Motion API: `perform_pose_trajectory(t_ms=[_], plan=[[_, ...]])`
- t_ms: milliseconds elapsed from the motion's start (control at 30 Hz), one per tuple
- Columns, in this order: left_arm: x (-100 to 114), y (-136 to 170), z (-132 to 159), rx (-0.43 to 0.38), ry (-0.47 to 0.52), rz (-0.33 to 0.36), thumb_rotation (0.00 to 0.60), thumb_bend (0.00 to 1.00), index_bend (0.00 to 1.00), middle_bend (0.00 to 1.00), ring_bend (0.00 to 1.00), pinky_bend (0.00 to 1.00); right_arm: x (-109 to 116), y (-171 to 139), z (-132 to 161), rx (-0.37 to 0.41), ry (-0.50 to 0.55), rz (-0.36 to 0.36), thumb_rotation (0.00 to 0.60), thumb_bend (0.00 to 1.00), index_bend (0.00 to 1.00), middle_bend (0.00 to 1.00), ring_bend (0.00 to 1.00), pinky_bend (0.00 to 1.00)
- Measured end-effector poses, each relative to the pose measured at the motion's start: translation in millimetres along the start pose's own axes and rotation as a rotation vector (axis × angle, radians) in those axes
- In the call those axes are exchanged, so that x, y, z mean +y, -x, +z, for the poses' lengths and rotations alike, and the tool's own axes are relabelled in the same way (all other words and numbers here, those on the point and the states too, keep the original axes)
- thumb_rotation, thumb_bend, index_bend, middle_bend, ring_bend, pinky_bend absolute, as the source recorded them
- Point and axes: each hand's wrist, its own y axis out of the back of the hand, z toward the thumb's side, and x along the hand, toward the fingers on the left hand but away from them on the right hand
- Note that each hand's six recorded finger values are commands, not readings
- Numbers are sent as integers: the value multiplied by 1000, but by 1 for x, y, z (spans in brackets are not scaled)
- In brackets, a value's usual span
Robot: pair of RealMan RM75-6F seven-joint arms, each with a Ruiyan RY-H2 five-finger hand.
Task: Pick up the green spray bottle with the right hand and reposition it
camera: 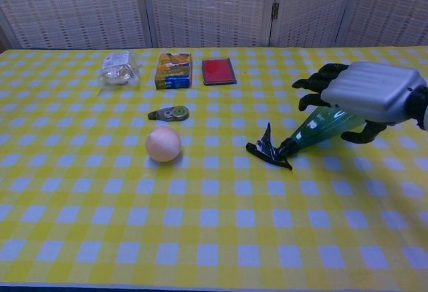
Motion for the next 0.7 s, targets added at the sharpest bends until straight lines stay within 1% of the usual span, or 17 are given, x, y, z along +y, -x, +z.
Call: perform_pose_trajectory(t_ms=[367,467,567,700], plan=[[2,0,-5,16,8,-2,501,323,0,2,51,0,-17,21,7,-15,-22,9,600,390,274,20,32,0],[1,-1,-5,17,8,-5,500,323,0,1,52,0,-21,25,9,-12,-26,15,600,390,285,36,42,0],[0,-2,-4,7,4,-3,501,323,0,0,51,0,-23,29,11,-12,-34,9,600,390,327,72,73,0],[0,-2,-6,11,7,-1,501,324,0,0,51,0,-20,33,14,-16,-38,-32,600,390,419,149,133,0]])
